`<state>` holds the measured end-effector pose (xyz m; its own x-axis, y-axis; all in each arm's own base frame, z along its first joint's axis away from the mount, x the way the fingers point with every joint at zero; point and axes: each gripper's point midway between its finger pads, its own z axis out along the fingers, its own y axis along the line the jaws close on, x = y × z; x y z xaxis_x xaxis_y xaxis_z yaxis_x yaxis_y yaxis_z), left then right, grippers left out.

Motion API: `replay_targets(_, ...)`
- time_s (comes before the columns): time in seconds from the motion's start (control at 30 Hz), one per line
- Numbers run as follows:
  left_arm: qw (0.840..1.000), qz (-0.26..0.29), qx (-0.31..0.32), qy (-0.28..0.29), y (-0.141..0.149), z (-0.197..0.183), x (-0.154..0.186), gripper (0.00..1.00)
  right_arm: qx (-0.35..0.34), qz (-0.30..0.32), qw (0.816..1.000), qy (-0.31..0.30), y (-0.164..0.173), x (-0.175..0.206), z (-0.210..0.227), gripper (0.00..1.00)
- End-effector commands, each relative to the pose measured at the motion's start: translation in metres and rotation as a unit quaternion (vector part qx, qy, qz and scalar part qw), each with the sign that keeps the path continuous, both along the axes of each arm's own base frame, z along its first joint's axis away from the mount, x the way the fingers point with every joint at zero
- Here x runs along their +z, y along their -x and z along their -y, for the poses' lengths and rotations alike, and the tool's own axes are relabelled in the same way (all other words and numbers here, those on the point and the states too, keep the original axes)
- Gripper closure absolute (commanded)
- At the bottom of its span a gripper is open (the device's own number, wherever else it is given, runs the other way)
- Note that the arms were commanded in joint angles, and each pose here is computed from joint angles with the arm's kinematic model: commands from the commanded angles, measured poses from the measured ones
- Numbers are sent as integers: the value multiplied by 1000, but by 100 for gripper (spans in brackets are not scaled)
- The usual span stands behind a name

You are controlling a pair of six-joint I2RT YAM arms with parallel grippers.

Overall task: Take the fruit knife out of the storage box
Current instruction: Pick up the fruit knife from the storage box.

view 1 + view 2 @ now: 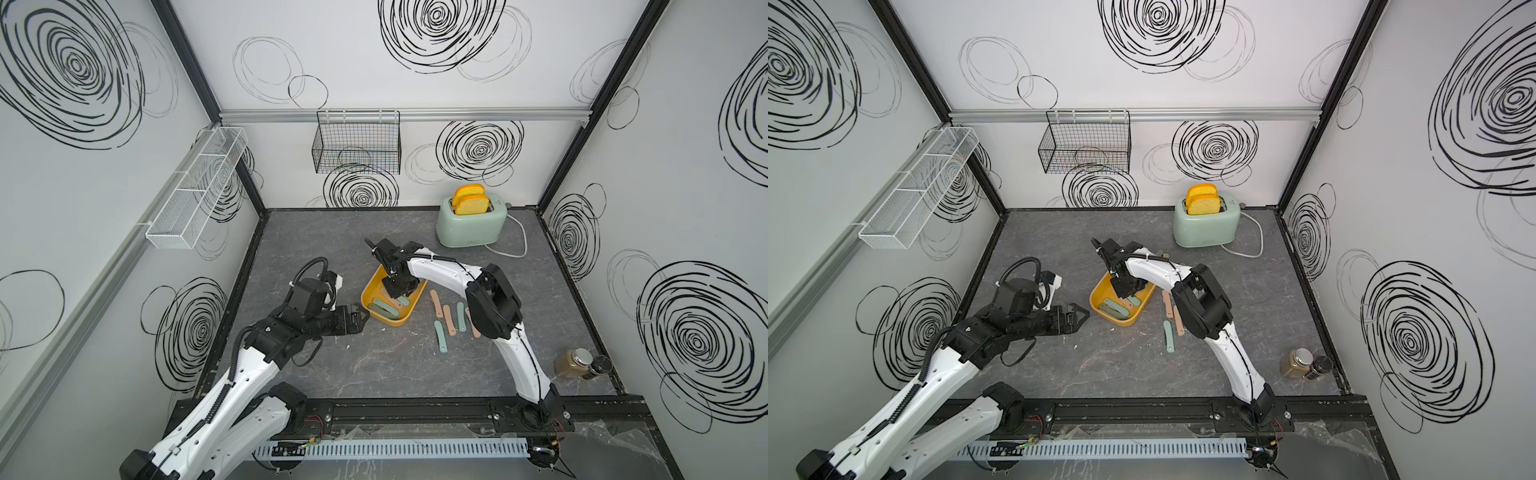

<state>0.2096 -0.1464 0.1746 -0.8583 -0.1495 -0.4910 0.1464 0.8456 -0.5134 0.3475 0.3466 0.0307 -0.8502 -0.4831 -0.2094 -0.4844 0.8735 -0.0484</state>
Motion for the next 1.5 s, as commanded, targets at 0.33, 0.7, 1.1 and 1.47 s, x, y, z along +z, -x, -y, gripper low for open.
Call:
replay_targets(0.33, 1000, -2, -8, 7, -2, 2, -5, 2, 15, -40, 999, 24, 15, -34, 1, 66)
replay_targets(0.7, 1000, -1, -9, 7, -3, 3, -1, 2, -1, -34, 999, 9, 0, -17, 2, 80)
replay_targets(1.1, 1000, 13, -6, 24, -23, 14, 17, 2, -32, -3, 998, -54, -31, 49, -5, 79)
replay_targets(1.47, 999, 24, -21, 41, -32, 38, 23, 2, -72, 9, 992, -99, -37, 93, 22, 80)
